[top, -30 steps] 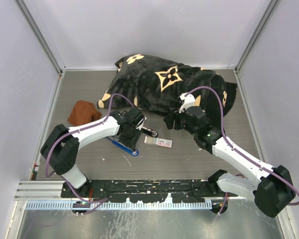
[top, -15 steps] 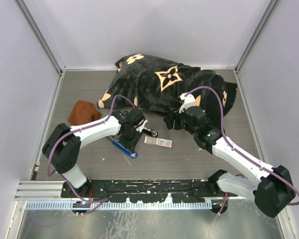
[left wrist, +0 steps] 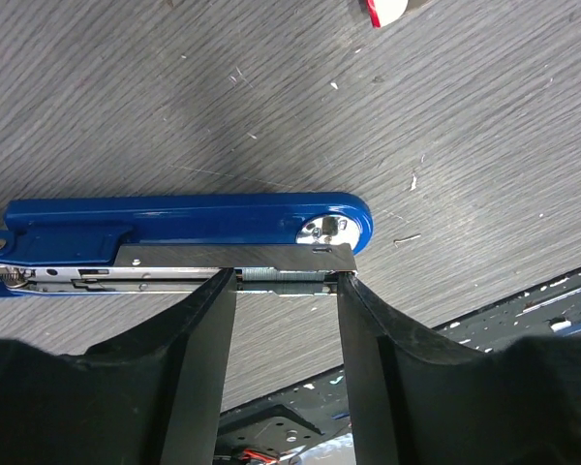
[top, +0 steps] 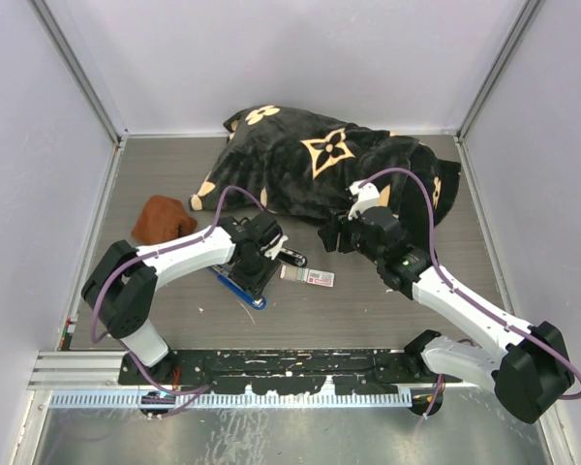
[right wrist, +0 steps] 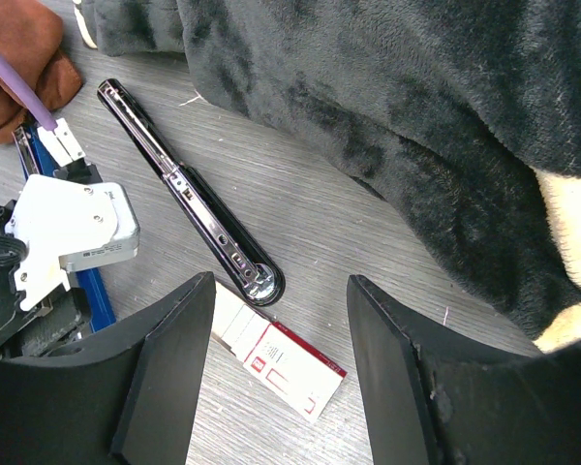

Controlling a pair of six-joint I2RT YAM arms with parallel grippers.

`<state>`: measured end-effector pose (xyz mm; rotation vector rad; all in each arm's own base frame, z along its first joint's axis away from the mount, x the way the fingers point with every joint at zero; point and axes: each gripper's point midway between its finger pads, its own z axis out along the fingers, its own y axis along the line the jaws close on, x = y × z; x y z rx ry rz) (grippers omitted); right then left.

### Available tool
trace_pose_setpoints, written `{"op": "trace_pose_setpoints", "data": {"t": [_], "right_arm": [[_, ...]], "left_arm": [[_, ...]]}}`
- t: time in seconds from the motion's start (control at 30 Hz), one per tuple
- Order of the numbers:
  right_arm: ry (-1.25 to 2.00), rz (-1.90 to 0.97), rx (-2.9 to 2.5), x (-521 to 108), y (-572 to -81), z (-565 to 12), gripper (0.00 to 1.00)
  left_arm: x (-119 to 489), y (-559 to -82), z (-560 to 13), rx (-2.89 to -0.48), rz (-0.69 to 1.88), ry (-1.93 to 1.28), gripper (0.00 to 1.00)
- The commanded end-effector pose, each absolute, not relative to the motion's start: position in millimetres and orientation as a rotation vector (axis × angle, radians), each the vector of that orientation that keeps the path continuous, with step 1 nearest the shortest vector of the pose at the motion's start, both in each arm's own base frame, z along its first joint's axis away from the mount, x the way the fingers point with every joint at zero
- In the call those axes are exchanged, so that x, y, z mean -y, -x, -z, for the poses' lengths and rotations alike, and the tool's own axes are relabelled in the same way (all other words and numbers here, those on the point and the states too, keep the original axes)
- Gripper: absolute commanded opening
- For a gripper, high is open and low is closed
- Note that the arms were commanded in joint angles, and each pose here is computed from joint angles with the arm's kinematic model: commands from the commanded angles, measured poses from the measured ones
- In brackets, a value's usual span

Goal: Load the staples into the stapler
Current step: Install the staple into the stapler, then adjust the staple in the staple box.

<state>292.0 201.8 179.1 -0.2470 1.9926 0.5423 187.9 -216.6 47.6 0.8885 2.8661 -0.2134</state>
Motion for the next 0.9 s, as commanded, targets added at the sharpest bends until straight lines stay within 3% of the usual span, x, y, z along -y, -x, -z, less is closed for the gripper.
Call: {"op": "trace_pose_setpoints", "data": {"t": [0.0, 0.23, 0.43, 0.73, 0.87], "right_arm": [[0.230, -0.568, -1.929, -202.8, -295.7, -197.8, 0.63], [0.230, -0.568, -1.928, -202.8, -295.7, -198.1, 0.62], [0.230, -0.563, -1.930, -202.3, -296.7, -197.7, 0.63], [0.262, -0.545, -1.965, -205.9, -300.2, -184.9, 0.63], [0.297, -0.526, -2.016, -209.4, -302.6, -166.5, 0.61]], "left_arm": [[213.2, -180.2, -52.7, -2.872, 0.222, -0.894, 0.51], [217.0, -190.4, -69.0, -2.814, 0.225, -0.855, 0.56], [218.3, -213.8, -107.9, -2.667, 0.235, -0.747, 0.69], [177.7, -250.7, -157.5, -2.505, 0.323, -0.389, 0.84], [150.1, -265.5, -169.2, -2.469, 0.414, -0.183, 0.86]]}}
